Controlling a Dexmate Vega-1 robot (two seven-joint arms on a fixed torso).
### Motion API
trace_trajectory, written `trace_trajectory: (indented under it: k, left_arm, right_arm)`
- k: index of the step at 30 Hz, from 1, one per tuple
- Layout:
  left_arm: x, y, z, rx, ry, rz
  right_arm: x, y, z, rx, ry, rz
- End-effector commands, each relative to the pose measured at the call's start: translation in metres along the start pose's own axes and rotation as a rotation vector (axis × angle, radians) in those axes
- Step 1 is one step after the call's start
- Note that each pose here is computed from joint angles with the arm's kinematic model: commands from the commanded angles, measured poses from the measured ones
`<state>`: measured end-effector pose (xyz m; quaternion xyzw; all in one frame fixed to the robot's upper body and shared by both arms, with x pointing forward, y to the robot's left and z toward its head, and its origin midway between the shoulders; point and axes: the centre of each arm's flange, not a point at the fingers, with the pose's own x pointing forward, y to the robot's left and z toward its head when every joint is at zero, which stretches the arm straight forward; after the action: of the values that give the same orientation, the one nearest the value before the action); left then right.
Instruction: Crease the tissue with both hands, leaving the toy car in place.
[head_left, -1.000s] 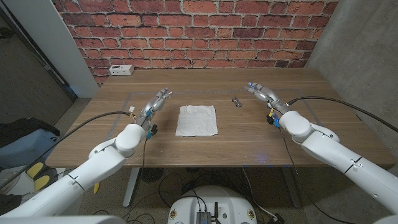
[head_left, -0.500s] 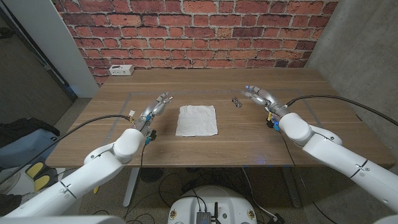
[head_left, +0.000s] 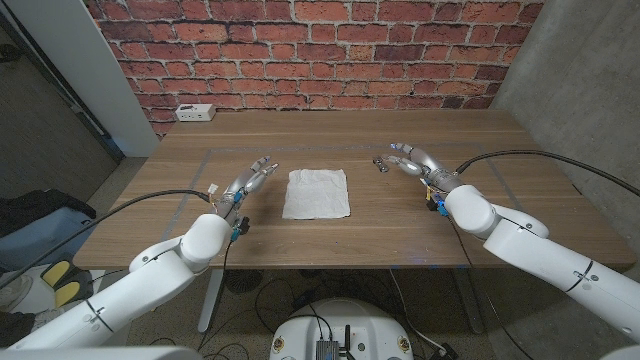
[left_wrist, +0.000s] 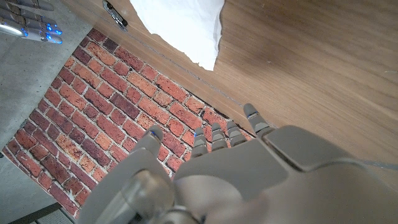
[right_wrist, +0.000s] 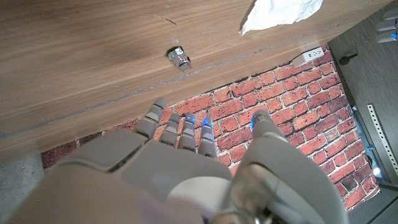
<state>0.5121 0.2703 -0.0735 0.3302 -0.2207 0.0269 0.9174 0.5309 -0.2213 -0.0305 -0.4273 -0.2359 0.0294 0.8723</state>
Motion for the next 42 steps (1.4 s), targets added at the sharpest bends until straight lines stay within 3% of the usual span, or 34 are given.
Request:
trace_trajectory:
  k: [1,26,42]
  left_arm:
    - [-0.013,-0.002,0.002,0.096,0.032,-0.02]
    - [-0.022,-0.005,-0.001,0.245,0.1,-0.087]
    - [-0.024,-0.009,0.009,0.384,0.118,-0.136]
  right_arm:
    - [-0.009,0.013,0.011,-0.08,0.018,0.019]
    - [-0.025,0.045,0.034,-0.197,0.042,0.059]
    - [-0.036,0.067,0.046,-0.27,0.056,0.104]
